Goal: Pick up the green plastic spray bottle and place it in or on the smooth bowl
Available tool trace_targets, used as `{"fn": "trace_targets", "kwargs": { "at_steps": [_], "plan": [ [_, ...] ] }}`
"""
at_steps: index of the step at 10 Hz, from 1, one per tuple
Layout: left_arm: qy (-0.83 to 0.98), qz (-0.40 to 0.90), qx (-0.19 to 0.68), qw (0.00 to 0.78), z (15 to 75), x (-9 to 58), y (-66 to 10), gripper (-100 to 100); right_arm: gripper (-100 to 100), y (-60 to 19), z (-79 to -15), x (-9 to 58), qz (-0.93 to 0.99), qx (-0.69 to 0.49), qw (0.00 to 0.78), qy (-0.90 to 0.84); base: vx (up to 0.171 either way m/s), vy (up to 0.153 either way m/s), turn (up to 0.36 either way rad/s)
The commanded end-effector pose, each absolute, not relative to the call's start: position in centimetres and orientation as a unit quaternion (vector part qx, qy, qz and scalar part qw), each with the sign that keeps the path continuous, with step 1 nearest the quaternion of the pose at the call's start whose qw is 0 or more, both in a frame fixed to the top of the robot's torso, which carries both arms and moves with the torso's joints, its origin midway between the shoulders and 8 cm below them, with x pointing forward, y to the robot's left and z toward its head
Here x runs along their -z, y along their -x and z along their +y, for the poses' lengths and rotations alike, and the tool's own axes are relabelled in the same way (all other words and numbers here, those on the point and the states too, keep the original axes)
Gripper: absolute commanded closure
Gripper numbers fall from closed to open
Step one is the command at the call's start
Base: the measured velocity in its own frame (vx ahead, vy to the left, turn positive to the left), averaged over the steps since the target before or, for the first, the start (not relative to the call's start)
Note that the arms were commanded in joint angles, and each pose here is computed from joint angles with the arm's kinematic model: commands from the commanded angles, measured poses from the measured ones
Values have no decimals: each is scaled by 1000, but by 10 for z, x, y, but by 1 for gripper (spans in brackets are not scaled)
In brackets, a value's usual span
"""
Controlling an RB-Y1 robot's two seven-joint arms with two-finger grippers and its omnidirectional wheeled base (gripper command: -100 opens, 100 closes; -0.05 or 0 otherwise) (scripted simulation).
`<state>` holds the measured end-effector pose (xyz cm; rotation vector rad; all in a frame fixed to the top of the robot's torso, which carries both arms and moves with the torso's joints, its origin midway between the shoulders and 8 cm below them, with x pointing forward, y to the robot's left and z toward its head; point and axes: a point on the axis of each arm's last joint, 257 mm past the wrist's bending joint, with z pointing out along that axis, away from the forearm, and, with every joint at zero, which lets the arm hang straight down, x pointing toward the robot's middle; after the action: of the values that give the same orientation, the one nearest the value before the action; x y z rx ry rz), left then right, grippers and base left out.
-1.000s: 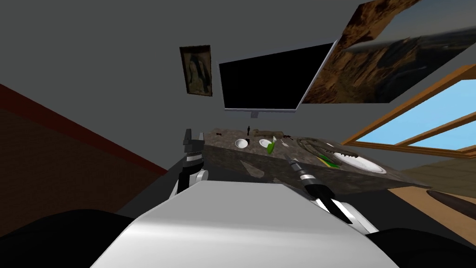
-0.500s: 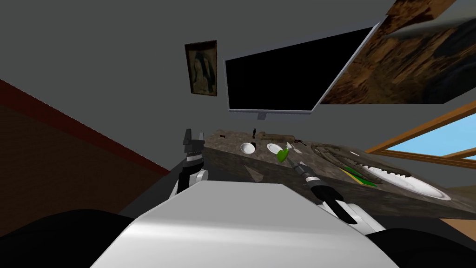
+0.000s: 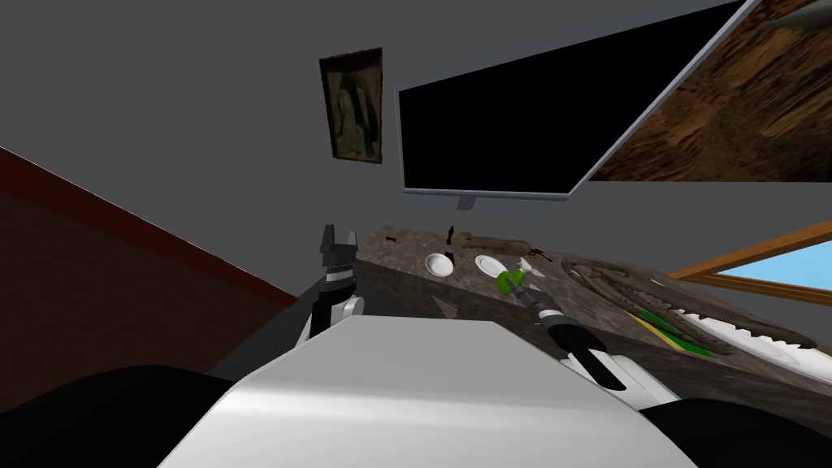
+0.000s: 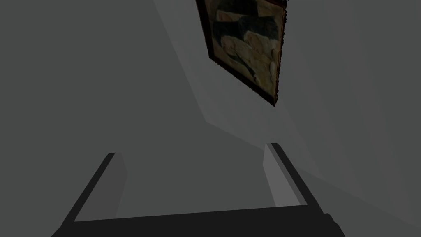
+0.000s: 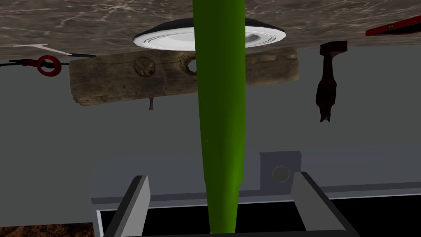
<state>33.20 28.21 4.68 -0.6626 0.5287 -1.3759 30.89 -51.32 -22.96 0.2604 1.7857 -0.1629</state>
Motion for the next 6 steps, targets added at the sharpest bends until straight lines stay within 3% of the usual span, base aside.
{"fn": "trace_targets", "kwargs": {
  "at_steps": [1, 5, 6],
  "plan": [
    [296, 236, 616, 691, 282, -47, -332, 0, 100, -309, -513, 230, 776, 71, 617, -113, 0, 0, 0],
    [296, 236, 616, 691, 282, -47, -332, 0, 100, -309, -513, 229, 776, 71, 617, -113, 0, 0, 0],
    [296, 236, 616, 691, 282, -47, -332, 0, 0, -309, -513, 229, 776, 71, 617, -113, 0, 0, 0]
  ]
}}
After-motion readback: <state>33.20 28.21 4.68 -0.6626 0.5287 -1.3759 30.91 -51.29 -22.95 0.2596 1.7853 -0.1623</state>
